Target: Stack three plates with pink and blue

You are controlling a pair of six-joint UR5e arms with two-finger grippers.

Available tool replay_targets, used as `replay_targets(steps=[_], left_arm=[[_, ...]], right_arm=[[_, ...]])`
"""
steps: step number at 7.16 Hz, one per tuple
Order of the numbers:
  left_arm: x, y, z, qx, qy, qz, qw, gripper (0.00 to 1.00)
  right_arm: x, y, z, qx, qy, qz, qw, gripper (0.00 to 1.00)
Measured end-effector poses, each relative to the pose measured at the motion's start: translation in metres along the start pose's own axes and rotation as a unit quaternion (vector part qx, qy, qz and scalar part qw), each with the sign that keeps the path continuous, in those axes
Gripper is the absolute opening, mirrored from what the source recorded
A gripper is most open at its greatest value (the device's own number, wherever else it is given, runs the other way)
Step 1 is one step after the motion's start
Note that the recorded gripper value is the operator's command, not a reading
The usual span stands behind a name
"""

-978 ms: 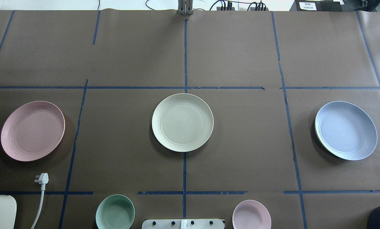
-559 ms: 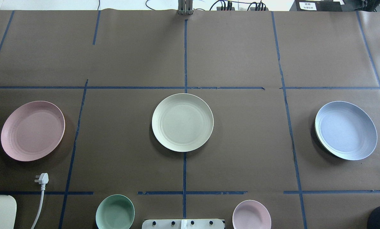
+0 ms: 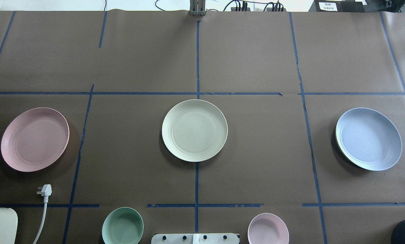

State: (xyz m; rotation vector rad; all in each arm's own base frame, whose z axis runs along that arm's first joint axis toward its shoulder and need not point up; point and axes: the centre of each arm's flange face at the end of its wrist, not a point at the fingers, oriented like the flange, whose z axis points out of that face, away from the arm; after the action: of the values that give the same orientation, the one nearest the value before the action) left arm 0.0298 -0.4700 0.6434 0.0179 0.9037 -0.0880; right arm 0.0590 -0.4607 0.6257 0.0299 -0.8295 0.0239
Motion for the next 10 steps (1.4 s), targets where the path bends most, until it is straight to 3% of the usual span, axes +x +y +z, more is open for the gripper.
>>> replay_targets(steps=[2,6,7,10], left_arm=[[0.031,0.018,0.034,0.006,0.022,-0.019,0.9996,1.00],[0.076,0.042,0.096,0.010,0.013,-0.040,0.9991,1.00],[0.082,0.048,0.109,0.008,0.010,-0.038,0.9992,0.91],[0.091,0.056,0.124,-0.003,0.007,-0.029,0.9996,0.27]], right_arm=[[-0.001,-0.002,-0.001,0.002,0.001,-0.002,1.0000,1.00],[-0.002,-0.003,-0.002,0.002,0.000,-0.003,1.0000,1.00],[-0.002,-0.003,-0.001,0.002,0.000,-0.003,1.0000,1.00],[-0.002,-0.003,-0.002,0.003,0.001,-0.003,1.0000,1.00]])
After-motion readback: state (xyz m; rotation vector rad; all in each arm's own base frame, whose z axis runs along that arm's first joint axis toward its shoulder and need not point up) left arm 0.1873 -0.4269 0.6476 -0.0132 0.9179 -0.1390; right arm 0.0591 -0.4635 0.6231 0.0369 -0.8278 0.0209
